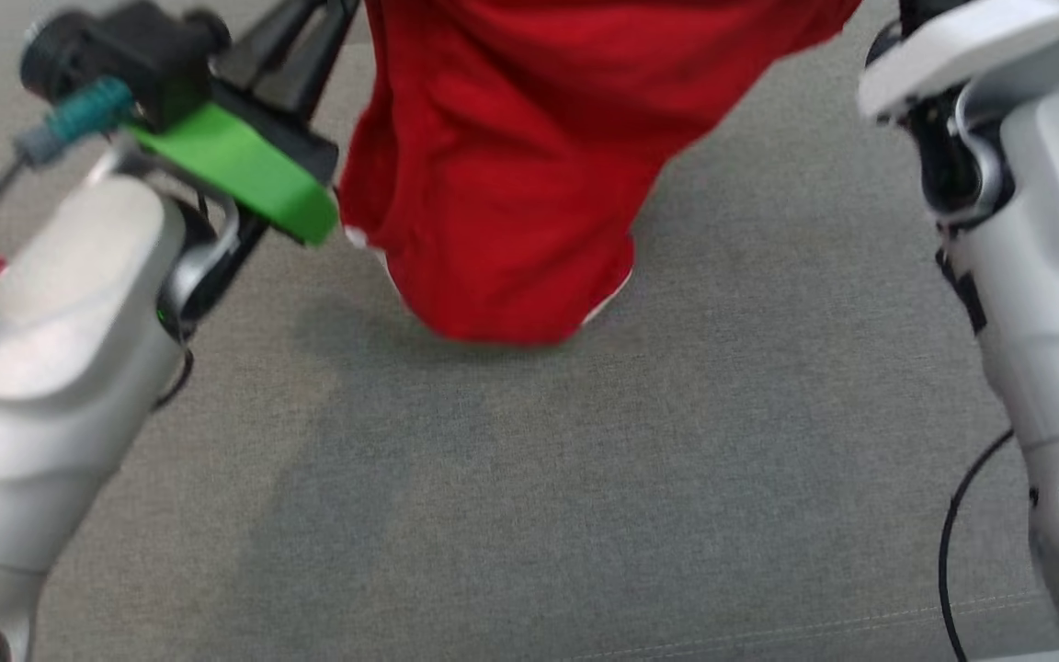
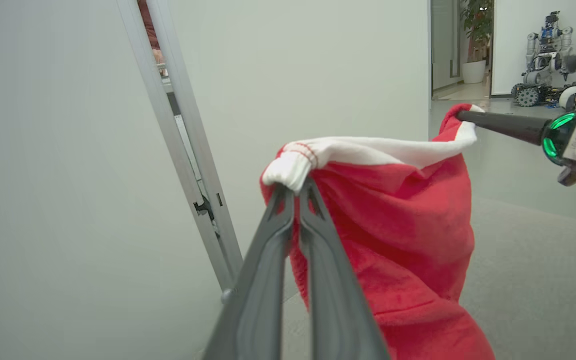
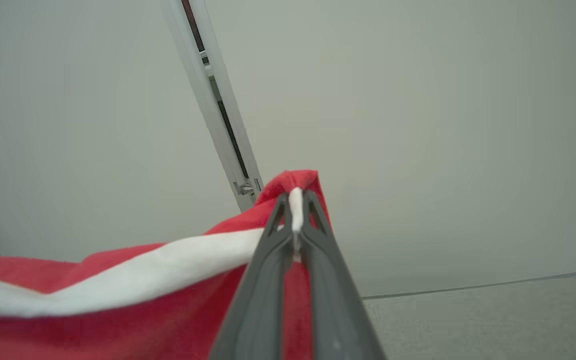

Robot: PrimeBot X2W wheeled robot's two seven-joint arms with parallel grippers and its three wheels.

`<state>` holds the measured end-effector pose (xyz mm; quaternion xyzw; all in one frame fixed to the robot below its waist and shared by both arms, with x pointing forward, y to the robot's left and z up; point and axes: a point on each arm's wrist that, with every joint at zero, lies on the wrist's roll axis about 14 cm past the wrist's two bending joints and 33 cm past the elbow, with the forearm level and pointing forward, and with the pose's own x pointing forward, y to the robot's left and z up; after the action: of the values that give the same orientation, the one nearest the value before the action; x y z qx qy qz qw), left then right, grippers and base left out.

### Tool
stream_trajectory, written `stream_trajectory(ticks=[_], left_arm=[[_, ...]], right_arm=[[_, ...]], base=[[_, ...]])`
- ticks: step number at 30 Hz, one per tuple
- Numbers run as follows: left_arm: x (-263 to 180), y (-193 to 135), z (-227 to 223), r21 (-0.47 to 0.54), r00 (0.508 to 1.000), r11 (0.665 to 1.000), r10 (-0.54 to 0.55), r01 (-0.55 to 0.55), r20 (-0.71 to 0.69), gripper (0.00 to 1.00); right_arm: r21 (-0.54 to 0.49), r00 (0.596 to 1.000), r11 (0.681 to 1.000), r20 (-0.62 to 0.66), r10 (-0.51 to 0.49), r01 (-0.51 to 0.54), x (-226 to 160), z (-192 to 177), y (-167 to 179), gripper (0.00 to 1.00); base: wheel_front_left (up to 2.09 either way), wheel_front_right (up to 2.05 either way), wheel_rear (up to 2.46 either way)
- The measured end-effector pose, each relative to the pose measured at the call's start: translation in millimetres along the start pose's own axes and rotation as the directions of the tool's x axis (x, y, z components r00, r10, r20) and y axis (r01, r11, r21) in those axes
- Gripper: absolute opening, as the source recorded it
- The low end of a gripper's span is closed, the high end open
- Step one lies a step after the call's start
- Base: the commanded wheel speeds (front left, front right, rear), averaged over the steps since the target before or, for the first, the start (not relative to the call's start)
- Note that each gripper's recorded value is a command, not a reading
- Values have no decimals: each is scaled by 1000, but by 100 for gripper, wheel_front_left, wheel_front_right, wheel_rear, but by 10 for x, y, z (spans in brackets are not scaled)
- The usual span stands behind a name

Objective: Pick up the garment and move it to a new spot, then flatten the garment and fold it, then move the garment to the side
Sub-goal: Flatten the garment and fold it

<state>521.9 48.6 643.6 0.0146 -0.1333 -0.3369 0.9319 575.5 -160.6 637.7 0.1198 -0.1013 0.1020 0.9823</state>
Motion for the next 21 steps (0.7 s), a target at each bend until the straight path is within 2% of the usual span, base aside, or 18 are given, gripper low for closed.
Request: stream_trajectory(ticks=[5,8,12,15,18,21], left_arm=[[473,481,308,22,997,999,49,-50,65,0],[706,599,454,61,995,997,41,-47,93,0],[893,841,696,50,983,995,79,-89,164,0],[951,849,574,53,987,996,70,-78,145,0],[930,894,394,5,989,996,88,-90,119,0],[812,828,46,-6,996,997,77,-77,48,0]], right_arm=[[30,997,1000,82,-12,10,585,366,-26,0],[7,992,1000,128,20,-21,854,545,103,0],[-7,980,999,194,35,-35,1088,765,173,0],[-30,984,998,170,60,-56,1158,646,263,0],[-30,987,998,145,63,-59,1148,478,251,0],[-30,994,997,80,68,-65,1046,149,225,0]], base=[[0,0,0],[0,0,0],[0,0,0],[0,0,0],[0,0,0],[0,0,0]])
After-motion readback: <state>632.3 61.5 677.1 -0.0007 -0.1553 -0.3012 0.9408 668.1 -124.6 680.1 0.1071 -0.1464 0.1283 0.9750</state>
